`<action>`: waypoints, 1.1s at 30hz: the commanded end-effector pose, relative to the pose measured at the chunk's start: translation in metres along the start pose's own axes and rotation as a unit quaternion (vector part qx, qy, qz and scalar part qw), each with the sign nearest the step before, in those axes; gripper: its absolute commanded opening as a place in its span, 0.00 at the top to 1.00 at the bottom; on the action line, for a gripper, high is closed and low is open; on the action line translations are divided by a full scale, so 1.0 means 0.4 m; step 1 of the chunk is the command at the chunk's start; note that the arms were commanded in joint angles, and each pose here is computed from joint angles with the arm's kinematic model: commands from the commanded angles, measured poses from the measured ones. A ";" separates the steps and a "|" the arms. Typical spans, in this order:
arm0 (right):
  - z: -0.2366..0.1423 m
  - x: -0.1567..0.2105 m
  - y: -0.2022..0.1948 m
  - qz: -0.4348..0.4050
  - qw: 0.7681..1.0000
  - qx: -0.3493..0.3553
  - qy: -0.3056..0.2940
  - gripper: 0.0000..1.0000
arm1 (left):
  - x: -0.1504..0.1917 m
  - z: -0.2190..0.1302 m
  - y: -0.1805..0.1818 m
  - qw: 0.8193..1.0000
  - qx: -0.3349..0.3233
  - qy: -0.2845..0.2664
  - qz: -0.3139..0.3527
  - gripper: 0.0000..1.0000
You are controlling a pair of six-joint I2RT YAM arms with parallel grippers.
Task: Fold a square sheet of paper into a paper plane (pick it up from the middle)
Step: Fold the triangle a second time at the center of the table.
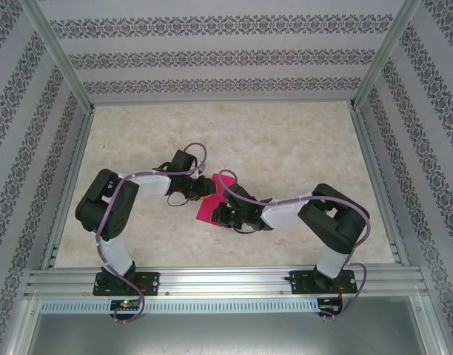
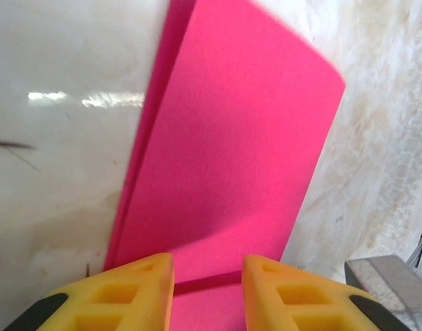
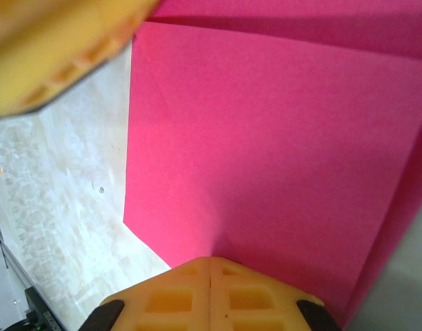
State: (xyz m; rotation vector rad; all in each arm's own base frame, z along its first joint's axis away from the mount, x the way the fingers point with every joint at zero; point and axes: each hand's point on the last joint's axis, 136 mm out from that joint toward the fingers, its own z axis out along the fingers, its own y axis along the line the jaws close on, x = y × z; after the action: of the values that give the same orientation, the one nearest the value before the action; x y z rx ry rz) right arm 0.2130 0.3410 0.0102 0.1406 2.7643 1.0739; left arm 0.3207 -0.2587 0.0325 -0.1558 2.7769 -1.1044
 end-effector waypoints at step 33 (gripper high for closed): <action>0.002 0.059 -0.122 0.027 0.996 0.072 0.045 0.92 | 0.049 0.018 -0.017 0.999 0.047 0.009 0.012 0.72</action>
State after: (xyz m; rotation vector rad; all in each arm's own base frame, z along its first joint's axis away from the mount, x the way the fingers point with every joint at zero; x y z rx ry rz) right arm 0.2102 0.3394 0.0113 0.1377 2.7772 1.0959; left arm 0.2977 -0.2645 0.0348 -0.1099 2.7594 -1.2052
